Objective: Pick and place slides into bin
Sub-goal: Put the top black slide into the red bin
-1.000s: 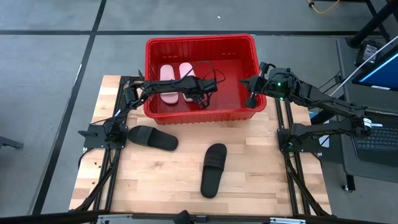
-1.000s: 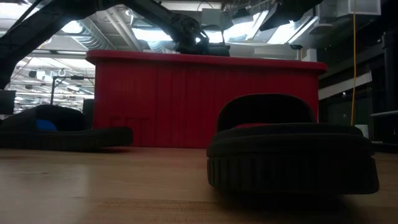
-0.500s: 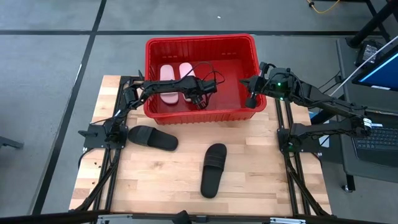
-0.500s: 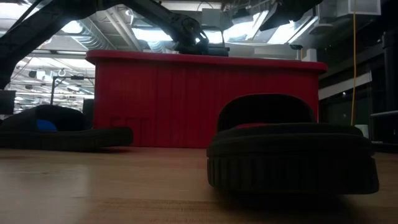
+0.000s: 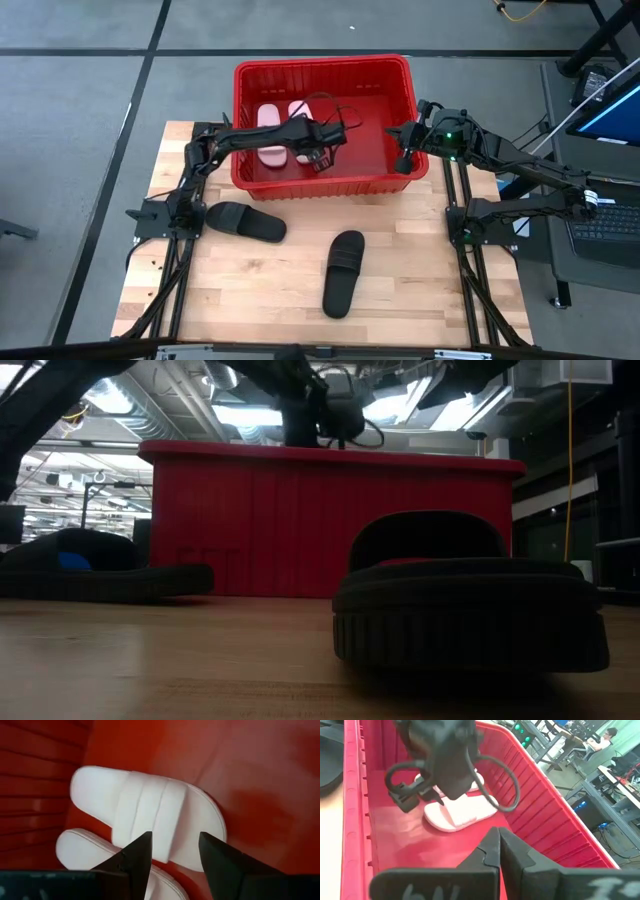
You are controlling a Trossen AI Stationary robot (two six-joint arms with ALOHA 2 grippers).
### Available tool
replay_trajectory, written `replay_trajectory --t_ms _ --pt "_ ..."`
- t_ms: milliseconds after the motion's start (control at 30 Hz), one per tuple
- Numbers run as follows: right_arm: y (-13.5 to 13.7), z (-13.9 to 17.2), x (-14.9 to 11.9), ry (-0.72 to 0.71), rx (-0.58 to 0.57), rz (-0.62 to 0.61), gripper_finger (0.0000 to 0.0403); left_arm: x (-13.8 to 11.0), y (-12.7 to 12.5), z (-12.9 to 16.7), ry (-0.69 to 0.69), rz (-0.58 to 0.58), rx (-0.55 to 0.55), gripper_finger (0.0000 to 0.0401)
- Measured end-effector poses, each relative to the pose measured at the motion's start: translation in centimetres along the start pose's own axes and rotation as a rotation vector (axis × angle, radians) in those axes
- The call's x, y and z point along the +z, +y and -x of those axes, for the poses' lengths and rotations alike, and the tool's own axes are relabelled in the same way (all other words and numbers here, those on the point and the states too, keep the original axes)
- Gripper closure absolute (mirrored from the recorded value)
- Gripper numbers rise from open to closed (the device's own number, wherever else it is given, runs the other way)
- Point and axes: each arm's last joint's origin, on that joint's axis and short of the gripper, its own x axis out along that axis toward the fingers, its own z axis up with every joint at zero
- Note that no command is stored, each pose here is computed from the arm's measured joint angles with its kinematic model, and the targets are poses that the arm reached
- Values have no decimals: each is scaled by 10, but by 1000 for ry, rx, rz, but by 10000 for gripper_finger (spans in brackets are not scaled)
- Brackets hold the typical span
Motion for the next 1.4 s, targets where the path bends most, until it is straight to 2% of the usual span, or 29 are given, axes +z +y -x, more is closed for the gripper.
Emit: replay_trajectory --t_ms 167,267,400,733,833,1033,1267,1400 --pt "0 0 1 -8 -4 7 397 -1 11 18 -33 15 -2 244" --pt "-1 2 1 -14 -8 52 397 -8 20 32 -10 -53 6 244" --pt "-2 4 2 -24 -13 50 397 -19 32 54 7 -133 5 244" --pt "-4 4 7 -75 -39 35 397 -39 54 100 -34 -218 -128 244" --pt "-4 4 7 -80 -39 8 397 -48 65 121 -77 -189 -130 244" --pt "-4 4 8 -85 -35 -67 397 -76 90 158 -158 -33 -180 244" --pt "-4 4 8 -86 -32 -121 397 -131 90 166 -139 59 -260 244" --pt "-5 4 10 -114 -43 -129 397 -158 86 171 -196 163 -329 244"
